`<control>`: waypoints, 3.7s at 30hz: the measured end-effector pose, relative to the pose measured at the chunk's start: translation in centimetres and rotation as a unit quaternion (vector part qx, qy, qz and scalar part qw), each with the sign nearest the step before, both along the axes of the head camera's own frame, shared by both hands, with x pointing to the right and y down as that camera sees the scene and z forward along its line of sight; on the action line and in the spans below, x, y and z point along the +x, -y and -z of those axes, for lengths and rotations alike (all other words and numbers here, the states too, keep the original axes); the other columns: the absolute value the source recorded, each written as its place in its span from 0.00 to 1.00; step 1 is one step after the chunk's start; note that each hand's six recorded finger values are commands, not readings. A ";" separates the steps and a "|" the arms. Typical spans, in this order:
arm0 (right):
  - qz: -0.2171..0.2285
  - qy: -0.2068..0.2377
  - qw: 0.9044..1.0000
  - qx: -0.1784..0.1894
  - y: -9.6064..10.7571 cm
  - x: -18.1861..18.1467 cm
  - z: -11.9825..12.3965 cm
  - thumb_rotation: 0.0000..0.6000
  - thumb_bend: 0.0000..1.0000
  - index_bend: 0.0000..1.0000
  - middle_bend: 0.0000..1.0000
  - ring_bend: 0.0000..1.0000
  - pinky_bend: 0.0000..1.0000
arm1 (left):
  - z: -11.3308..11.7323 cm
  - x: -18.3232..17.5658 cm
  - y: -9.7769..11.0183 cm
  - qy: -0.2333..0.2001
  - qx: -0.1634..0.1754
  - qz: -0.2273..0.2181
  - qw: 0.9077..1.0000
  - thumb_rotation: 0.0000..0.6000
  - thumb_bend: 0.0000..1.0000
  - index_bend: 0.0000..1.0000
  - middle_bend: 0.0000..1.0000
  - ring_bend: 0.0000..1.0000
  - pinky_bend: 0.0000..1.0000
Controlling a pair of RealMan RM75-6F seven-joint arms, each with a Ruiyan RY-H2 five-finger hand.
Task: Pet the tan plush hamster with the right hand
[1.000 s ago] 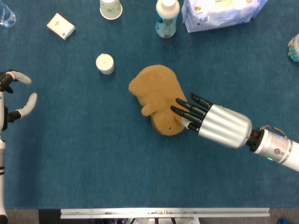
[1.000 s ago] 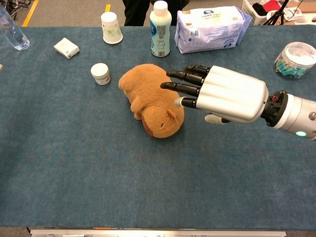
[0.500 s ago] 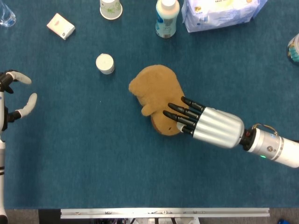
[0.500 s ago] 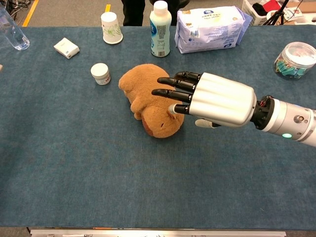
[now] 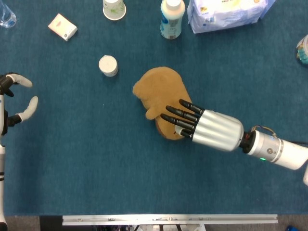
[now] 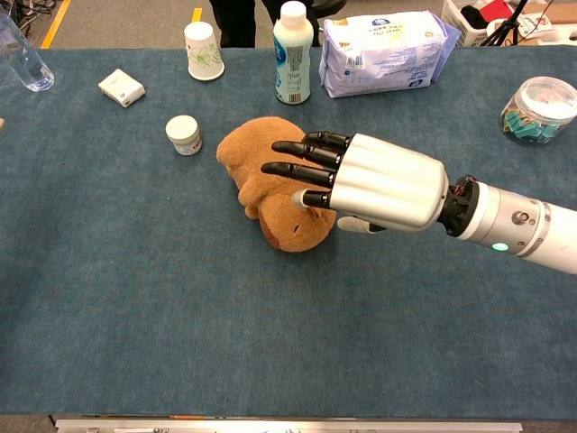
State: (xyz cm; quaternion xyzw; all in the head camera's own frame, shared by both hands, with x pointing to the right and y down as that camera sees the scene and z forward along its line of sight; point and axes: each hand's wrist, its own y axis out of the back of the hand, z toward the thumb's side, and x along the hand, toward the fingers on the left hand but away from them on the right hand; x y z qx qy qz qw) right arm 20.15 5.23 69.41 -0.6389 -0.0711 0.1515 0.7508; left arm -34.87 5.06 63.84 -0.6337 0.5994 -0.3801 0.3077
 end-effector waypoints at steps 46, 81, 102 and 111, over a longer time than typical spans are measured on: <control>-0.015 0.004 1.000 -0.025 1.0 -0.5 -2.2 1.00 0.20 0.57 0.13 0.05 0.22 | 0.3 0.0 -0.1 -0.006 0.002 0.001 1.000 1.00 0.27 0.47 0.44 0.38 0.51; -0.020 0.016 0.999 -0.034 1.4 -1.3 -1.8 1.00 0.06 0.34 0.14 0.05 0.22 | 0.1 0.1 0.0 -0.006 0.000 -0.004 1.000 1.00 0.27 0.47 0.44 0.38 0.52; -0.029 0.040 0.997 -0.067 1.8 -2.9 -2.8 1.00 0.25 0.66 0.15 0.05 0.22 | 0.3 0.1 0.0 -0.009 0.001 -0.002 1.000 1.00 0.27 0.47 0.44 0.38 0.52; -0.031 0.044 0.996 -0.065 1.8 -2.5 -2.4 1.00 0.26 0.65 0.16 0.05 0.22 | 0.2 0.2 -0.1 -0.008 -0.001 -0.004 1.000 1.00 0.27 0.47 0.44 0.38 0.52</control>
